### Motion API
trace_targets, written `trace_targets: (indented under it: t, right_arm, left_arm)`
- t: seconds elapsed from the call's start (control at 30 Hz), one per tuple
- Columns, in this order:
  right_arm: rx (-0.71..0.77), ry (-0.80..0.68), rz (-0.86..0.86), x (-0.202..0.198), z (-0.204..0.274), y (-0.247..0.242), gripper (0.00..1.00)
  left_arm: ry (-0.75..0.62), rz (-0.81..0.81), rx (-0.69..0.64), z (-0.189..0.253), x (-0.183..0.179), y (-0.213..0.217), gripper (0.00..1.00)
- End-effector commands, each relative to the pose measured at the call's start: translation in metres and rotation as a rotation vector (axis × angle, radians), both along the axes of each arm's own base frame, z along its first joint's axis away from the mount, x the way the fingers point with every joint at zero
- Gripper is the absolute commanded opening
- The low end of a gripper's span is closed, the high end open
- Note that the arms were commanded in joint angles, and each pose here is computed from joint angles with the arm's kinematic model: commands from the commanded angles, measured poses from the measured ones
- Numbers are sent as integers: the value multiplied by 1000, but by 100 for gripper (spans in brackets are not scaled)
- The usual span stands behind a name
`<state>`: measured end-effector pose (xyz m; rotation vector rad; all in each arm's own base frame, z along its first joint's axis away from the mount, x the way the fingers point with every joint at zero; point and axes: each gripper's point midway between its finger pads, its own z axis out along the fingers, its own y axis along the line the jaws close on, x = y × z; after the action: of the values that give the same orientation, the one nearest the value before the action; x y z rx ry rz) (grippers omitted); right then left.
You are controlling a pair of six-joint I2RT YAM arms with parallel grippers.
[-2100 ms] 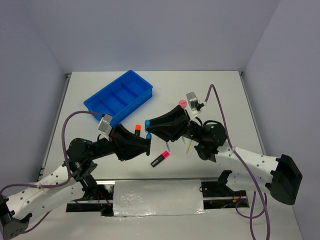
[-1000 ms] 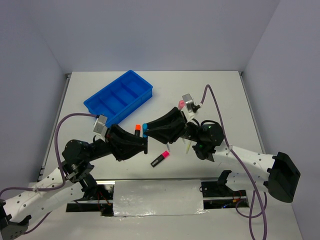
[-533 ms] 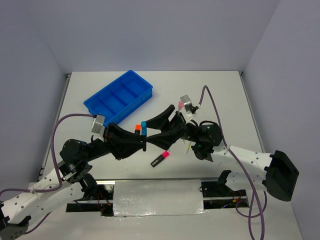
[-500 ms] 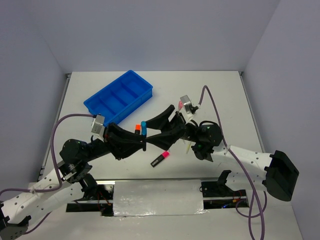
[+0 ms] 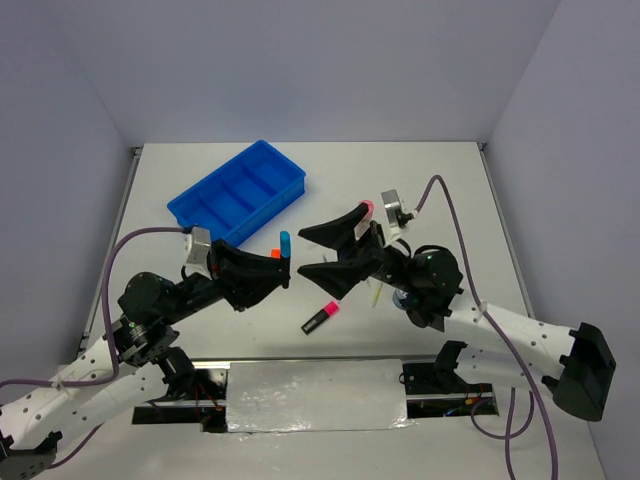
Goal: Sort the stationery into containers
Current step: Close the pen cap on the pen.
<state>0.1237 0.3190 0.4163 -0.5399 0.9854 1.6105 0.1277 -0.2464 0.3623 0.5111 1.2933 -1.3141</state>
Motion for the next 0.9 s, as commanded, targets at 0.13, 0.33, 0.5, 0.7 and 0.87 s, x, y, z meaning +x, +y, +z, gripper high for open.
trace_targets:
  t: [0.13,0.33,0.5,0.7,0.87]
  right_arm:
    - [-135,155,-265,44,-19,-13,98]
    - [-244,208,-343,49,-20,0,89]
    - [-260,173,-355,38,-3,16,82]
    - [-304,196,-410,47,-6,25,73]
    - [-365,244,-503,58,-17,30,71]
  left_arm:
    - [-115,161,37,27,16,20,0]
    - [-112,223,80,22,29,22,0]
    - [-101,246,101,19,35,22,0]
    - [-89,258,106,16,38,22,0]
    - [-90,272,112,17,40,24,0]
